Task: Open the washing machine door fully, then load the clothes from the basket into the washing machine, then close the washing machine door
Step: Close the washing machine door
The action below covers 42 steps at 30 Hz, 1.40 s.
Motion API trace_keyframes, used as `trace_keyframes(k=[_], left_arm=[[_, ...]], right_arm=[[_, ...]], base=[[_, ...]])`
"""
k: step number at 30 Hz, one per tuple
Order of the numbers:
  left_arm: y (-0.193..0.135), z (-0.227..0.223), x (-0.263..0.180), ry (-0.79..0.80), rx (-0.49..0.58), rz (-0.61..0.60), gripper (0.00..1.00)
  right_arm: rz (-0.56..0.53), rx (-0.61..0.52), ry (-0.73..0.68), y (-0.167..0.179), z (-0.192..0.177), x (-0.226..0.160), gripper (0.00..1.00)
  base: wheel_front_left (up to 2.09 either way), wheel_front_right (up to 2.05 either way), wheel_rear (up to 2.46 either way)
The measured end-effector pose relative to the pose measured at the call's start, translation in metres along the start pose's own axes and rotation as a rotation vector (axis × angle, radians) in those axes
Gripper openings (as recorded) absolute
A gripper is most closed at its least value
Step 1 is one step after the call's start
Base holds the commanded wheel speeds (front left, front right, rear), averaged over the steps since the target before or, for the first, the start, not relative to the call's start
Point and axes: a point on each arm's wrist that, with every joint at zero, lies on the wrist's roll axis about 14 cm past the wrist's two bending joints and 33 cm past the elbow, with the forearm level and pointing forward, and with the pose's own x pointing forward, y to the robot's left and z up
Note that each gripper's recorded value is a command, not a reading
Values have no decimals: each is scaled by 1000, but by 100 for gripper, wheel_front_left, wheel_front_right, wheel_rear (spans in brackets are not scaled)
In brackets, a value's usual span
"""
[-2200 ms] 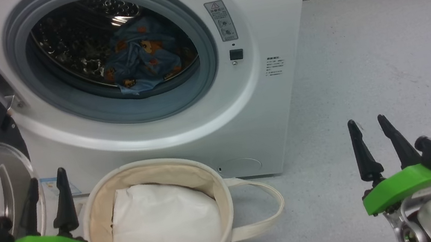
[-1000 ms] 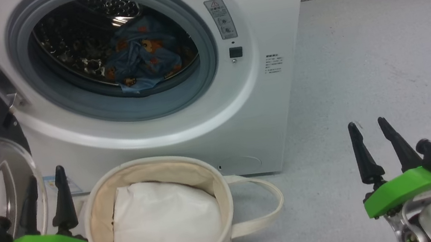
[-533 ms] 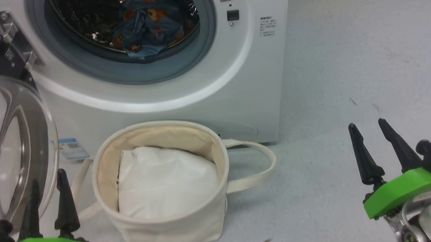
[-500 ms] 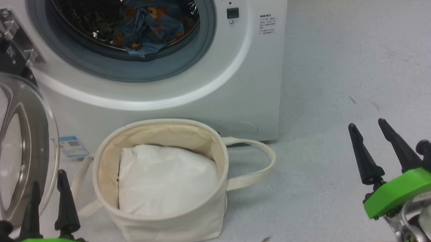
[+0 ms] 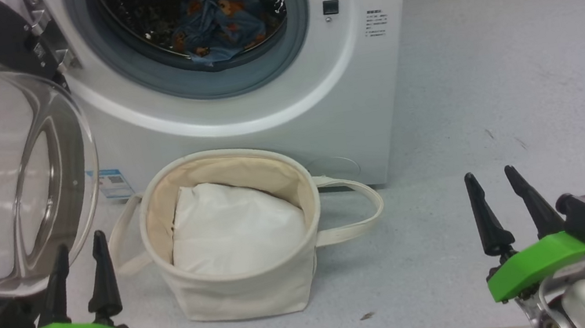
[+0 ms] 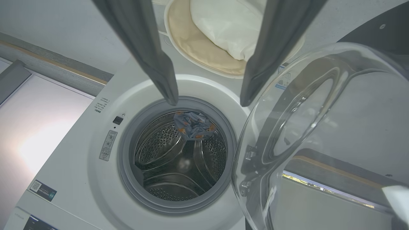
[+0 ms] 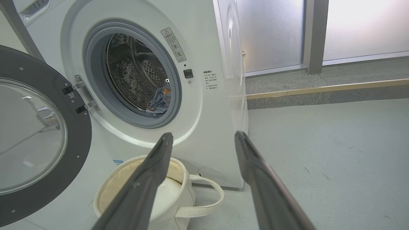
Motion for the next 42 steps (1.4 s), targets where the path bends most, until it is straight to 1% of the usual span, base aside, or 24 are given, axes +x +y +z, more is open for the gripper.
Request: trace_keyframes(k=[3,13,19,30,37,42], left_arm=[[3,2,-4,-7,4,12,100],[43,13,-32,-30,93,140,100],[71,29,-58,-81,88,237,100],[122,46,-119,-128,106,404,100],[145,56,-153,-160,110,494,100],[150,57,-159,-161,118,517,100]], right_arm=[[18,3,4,6,-2,3,100],[125,22,30,42,-11,16,100],[205,27,56,68,-20,25,100],[391,37,92,133,-32,43,100],[491,46,119,168,-41,47,100],[524,59,142,179,-49,48,100]], base=[[0,0,0],[0,0,0],[0,0,0],[0,0,0],[0,0,0],[0,0,0]])
